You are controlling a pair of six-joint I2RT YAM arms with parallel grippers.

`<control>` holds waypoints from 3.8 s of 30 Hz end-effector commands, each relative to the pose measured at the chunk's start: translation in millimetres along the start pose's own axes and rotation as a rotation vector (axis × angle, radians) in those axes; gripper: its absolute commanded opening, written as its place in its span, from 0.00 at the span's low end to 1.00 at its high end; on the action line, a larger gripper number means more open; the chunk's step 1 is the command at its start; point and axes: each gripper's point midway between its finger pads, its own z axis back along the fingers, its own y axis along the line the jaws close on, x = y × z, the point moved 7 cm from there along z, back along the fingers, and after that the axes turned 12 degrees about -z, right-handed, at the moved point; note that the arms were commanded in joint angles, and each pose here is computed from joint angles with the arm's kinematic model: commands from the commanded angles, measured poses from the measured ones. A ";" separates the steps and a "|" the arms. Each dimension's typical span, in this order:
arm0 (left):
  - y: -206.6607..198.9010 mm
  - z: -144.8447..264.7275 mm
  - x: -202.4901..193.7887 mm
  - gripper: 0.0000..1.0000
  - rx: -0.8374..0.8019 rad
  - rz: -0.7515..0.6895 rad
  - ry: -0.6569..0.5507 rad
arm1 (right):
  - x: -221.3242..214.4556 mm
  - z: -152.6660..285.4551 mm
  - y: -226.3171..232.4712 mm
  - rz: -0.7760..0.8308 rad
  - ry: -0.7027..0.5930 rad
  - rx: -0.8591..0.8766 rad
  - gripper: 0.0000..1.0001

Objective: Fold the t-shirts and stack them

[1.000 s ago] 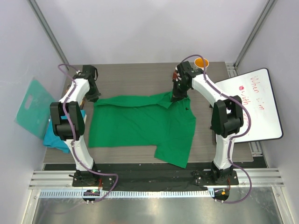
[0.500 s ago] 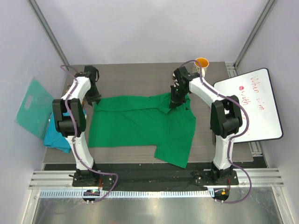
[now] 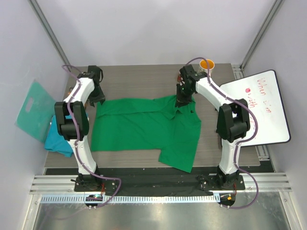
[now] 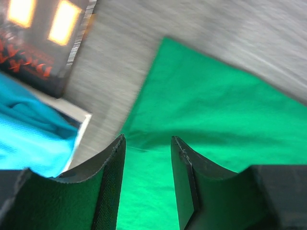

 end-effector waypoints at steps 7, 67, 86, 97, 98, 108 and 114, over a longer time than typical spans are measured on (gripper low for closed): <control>-80.5 32.2 15.8 0.44 -0.149 -0.105 -0.144 | 69.3 41.2 -15.3 -0.016 -0.271 -0.053 0.25; -126.0 16.6 -15.6 0.39 -0.195 -0.277 -0.040 | 101.4 -6.1 -59.7 0.021 -0.382 -0.115 0.46; -129.0 12.7 -13.4 0.39 -0.182 -0.302 -0.032 | 128.2 -32.2 -41.1 -0.009 -0.346 0.024 0.46; -130.7 11.2 -13.1 0.39 -0.187 -0.300 -0.028 | 124.0 -42.0 -40.9 -0.019 -0.312 0.033 0.46; -130.3 11.1 -13.4 0.39 -0.186 -0.299 -0.029 | 123.8 -46.3 -41.7 -0.025 -0.301 0.038 0.46; -129.8 8.2 -15.6 0.39 -0.180 -0.309 -0.017 | 127.4 -48.6 -34.9 -0.032 -0.292 0.084 0.30; -133.6 5.7 -17.8 0.39 -0.191 -0.316 -0.007 | 127.9 -33.8 -33.0 -0.027 -0.309 0.079 0.20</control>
